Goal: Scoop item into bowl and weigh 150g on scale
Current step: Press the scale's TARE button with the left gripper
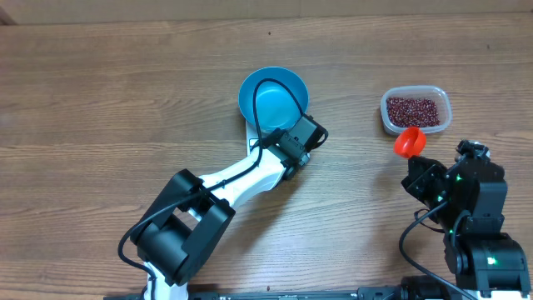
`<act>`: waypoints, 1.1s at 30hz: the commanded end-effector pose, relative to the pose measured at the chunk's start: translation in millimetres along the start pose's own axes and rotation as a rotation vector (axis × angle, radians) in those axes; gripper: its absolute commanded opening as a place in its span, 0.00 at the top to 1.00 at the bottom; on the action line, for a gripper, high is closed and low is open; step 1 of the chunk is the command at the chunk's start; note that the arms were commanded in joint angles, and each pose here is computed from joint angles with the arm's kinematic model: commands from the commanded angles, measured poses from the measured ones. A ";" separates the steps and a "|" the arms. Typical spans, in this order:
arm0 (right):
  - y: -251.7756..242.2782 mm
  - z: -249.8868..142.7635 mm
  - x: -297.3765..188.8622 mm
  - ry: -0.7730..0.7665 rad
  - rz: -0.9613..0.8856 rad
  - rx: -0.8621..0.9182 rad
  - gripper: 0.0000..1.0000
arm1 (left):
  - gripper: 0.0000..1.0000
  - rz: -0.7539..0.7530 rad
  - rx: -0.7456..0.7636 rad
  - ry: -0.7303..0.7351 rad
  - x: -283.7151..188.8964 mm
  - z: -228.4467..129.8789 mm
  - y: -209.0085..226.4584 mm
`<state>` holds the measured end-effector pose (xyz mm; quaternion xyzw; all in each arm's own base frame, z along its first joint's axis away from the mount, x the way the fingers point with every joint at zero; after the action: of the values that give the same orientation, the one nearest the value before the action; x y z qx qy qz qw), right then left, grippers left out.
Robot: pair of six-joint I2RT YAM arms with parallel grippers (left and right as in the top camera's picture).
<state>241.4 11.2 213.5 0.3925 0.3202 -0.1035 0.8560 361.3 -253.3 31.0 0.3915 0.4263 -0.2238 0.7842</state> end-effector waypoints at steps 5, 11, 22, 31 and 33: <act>4.5 6.5 -5.6 -0.025 0.007 0.001 0.96 | 0.96 -0.004 -0.017 0.019 6.0 -5.0 -2.5; 4.5 6.5 -5.6 -0.025 0.007 0.001 0.96 | 0.96 -0.014 -0.015 0.019 6.2 -5.5 -4.4; 4.6 6.6 -5.6 -0.025 0.007 0.001 0.96 | 0.96 -0.054 -0.006 0.003 6.0 -2.5 -10.7; 4.6 6.5 -5.6 -0.025 0.007 0.001 0.96 | 0.96 -0.062 -0.009 -0.005 5.9 -0.9 -11.8; 4.5 6.5 -5.6 -0.024 0.007 0.001 0.96 | 0.96 -0.061 -0.009 -0.004 6.1 -1.3 -11.9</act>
<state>240.7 11.2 212.7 0.3924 0.3221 -0.1045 0.8552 360.0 -258.2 30.3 0.3825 0.4257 -0.2372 0.7850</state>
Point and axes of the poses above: each gripper's point midway between its finger pads, its own x axis out along the fingers, its own y axis along the line the jaws close on, z = x × y, the point moved 1 cm from there along -x, back along the fingers, and after that the axes turned 9 degrees about x, right-handed, at the moved point
